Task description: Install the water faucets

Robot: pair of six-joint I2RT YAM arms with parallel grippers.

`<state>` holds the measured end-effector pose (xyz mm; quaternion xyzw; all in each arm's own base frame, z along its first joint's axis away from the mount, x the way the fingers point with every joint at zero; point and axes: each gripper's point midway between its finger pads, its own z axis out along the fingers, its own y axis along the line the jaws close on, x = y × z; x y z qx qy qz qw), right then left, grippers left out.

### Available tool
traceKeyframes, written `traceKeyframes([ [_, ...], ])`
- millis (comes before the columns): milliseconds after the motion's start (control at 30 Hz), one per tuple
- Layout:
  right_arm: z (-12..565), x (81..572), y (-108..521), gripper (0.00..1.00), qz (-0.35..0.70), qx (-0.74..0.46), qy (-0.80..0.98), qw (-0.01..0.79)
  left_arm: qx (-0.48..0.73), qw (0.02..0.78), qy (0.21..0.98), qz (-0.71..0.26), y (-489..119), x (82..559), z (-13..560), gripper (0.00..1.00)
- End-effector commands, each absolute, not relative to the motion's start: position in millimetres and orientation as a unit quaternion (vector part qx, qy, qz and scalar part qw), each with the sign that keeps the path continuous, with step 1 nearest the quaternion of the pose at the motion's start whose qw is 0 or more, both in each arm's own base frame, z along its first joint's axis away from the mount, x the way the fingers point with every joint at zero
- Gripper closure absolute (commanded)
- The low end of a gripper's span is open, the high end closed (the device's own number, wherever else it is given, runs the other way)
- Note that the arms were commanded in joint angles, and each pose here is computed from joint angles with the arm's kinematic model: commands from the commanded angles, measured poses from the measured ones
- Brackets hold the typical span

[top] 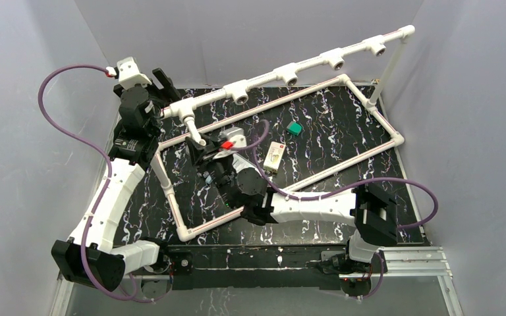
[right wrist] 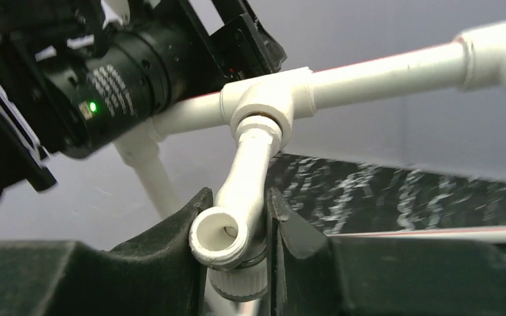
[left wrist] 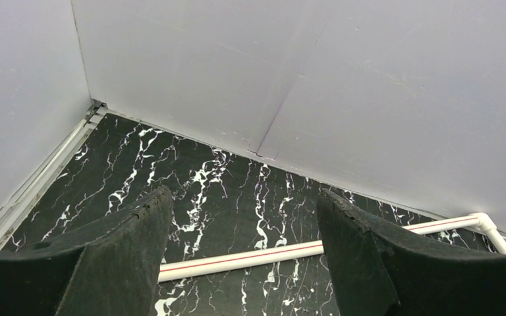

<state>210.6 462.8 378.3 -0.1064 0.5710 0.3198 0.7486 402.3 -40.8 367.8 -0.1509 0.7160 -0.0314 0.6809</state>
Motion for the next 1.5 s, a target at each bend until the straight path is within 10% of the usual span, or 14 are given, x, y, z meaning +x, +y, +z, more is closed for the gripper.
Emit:
traceKeyframes([
  [0, 376.0, 215.4, 448.6, 0.99, 0.538, 0.202, 0.576, 0.581, -0.071, 0.452, 0.889, 0.024, -52.6, 363.8, 194.9, 0.22],
  [367, 389.4, 206.2, 455.9, 0.99, 0.654, 0.325, 0.534, 0.426, -0.070, 0.453, 0.888, 0.018, -53.9, 361.7, 194.9, 0.23],
  [833, 384.5, 202.0, 455.7, 0.99, 0.647, 0.306, 0.553, 0.426, -0.071, 0.457, 0.887, 0.011, -55.2, 360.7, 196.1, 0.23],
  [1133, 393.4, 198.3, 440.9, 0.37, 0.609, 0.235, 0.575, 0.493, -0.070, 0.456, 0.887, 0.011, -56.3, 361.3, 195.7, 0.22],
  [1467, 404.8, 198.2, 412.2, 0.14, 0.541, 0.155, 0.587, 0.582, -0.071, 0.456, 0.887, 0.012, -55.3, 362.0, 196.4, 0.22],
])
